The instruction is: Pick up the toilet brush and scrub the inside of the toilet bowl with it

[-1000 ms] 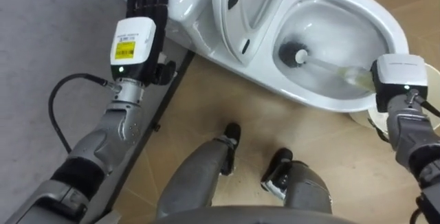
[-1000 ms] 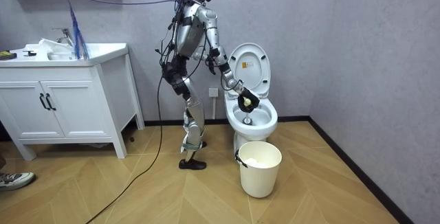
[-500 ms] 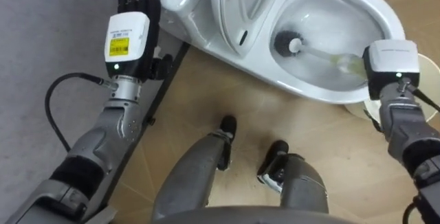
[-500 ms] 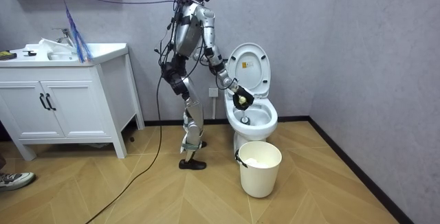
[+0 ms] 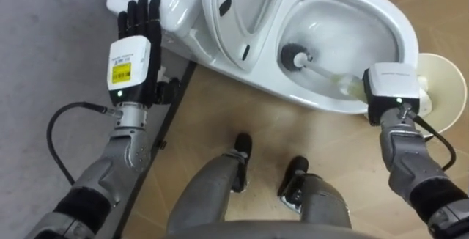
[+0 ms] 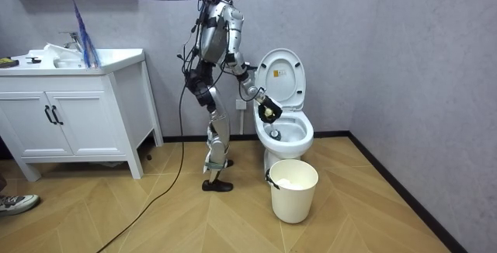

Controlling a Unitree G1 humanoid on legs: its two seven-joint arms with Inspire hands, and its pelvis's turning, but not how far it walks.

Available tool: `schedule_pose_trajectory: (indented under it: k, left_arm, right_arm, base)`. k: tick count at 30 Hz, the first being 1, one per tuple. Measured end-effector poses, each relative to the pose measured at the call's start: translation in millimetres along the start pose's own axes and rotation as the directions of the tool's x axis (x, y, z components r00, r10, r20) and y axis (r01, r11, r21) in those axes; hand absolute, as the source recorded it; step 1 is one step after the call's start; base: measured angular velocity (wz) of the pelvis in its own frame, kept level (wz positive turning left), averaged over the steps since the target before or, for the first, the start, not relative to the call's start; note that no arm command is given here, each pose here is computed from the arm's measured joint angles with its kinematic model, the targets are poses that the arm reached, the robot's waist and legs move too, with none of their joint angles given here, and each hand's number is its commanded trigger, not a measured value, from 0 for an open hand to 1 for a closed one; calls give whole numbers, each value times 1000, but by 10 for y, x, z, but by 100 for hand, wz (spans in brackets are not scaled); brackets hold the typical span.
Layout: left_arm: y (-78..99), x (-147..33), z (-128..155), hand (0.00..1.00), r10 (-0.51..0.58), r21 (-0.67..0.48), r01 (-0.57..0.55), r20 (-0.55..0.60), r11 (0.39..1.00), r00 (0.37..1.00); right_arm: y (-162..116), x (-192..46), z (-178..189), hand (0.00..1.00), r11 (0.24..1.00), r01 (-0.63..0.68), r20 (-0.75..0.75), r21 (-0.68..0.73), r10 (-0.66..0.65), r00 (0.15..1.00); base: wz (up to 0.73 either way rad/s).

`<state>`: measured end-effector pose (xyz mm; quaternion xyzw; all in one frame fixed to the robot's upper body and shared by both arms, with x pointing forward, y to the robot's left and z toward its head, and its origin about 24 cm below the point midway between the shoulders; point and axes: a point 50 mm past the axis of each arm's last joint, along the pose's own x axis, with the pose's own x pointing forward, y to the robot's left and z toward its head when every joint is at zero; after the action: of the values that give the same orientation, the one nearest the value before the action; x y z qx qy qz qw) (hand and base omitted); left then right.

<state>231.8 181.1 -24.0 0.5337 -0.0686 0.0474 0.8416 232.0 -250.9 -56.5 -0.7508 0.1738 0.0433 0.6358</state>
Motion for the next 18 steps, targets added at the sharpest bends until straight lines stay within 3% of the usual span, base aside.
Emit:
schedule_pose_trajectory:
  k: [3,8,10,13,18]
  left_arm:
    - [-5,1,6,0,-4,1,4,3,1000,1000]
    - [46,74,14,0,15,-1,-15,18,1000,1000]
    - [97,108,49,0,46,-11,-46,30,999,998]
    - [125,139,71,0,65,-3,-65,47,998,997]
    - [140,170,73,0,72,19,-74,50,997,996]
  right_arm:
    - [-2,73,-87,100,1000,-10,-28,14,11,1000]
    - [-63,233,-260,100,974,-14,-123,225,43,991]
    - [-214,322,-313,100,941,65,-163,333,-10,987]
    - [-385,405,-423,100,926,146,-214,348,-73,974]
    - [-422,417,-410,100,938,151,-192,312,-94,977]
  base:
    - [0]
    - [0]
    - [8]
    - [10]
    - [-1]
